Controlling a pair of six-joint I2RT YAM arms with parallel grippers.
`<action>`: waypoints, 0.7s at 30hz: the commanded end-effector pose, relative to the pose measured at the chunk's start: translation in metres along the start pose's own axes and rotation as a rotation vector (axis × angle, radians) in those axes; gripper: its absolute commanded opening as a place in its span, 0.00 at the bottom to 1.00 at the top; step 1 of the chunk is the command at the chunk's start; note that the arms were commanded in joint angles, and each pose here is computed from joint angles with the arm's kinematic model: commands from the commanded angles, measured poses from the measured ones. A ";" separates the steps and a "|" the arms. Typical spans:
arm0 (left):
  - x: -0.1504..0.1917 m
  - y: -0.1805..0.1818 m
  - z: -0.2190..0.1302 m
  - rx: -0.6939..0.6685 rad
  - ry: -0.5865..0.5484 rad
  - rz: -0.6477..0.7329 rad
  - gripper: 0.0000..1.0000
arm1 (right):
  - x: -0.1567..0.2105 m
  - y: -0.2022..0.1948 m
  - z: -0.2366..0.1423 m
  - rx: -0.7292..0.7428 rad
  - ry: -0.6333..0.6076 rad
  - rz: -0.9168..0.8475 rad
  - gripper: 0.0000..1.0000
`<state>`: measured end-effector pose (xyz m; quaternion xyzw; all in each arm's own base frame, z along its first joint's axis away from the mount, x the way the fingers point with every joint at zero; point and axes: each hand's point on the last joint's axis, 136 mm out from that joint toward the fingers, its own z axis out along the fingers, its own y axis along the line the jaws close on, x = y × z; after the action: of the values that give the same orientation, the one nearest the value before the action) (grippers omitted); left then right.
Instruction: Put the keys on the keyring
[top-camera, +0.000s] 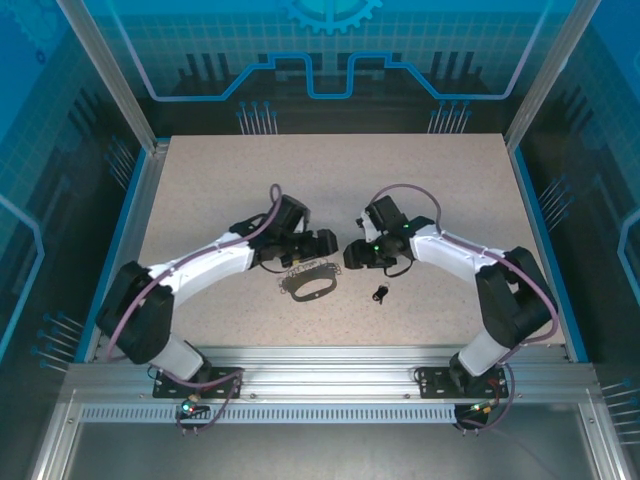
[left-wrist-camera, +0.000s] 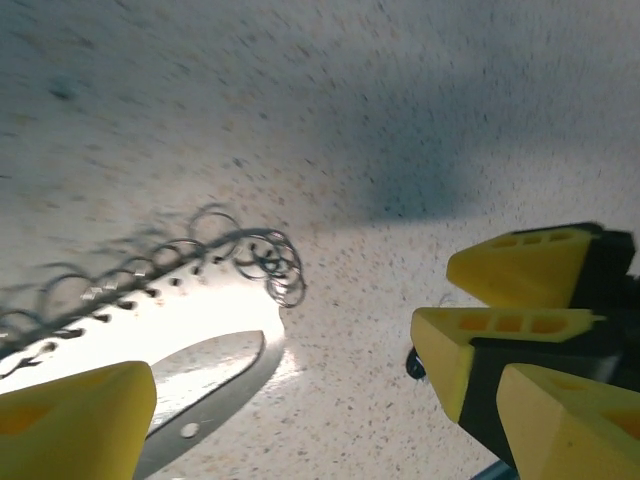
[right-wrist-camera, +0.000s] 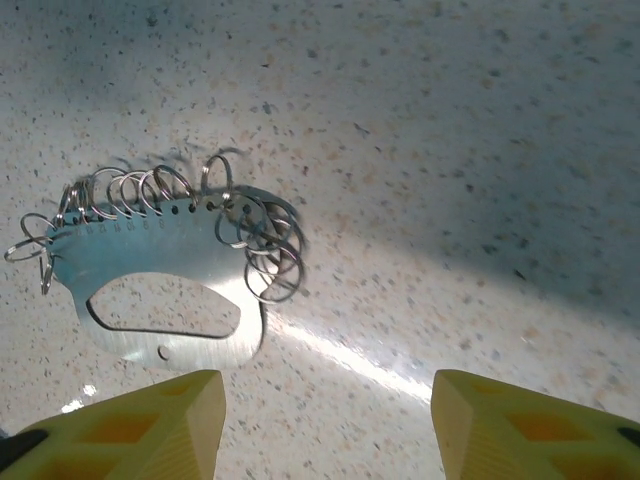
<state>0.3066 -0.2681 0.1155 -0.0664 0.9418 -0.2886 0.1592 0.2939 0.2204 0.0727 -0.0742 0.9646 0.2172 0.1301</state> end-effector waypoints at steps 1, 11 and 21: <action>0.014 -0.015 0.013 -0.019 0.039 -0.049 0.86 | 0.009 -0.014 -0.013 0.008 0.008 0.093 0.62; 0.007 -0.034 0.037 0.065 -0.091 -0.299 0.75 | 0.023 -0.030 -0.023 0.051 0.012 0.131 0.75; 0.013 -0.037 0.062 0.128 -0.051 -0.355 0.76 | 0.037 -0.044 -0.017 0.056 0.037 0.187 0.80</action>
<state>0.3147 -0.3264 0.0877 -0.2177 0.9010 -0.3478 0.1410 0.2734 0.1774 0.0636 0.0008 0.9742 0.1979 0.1088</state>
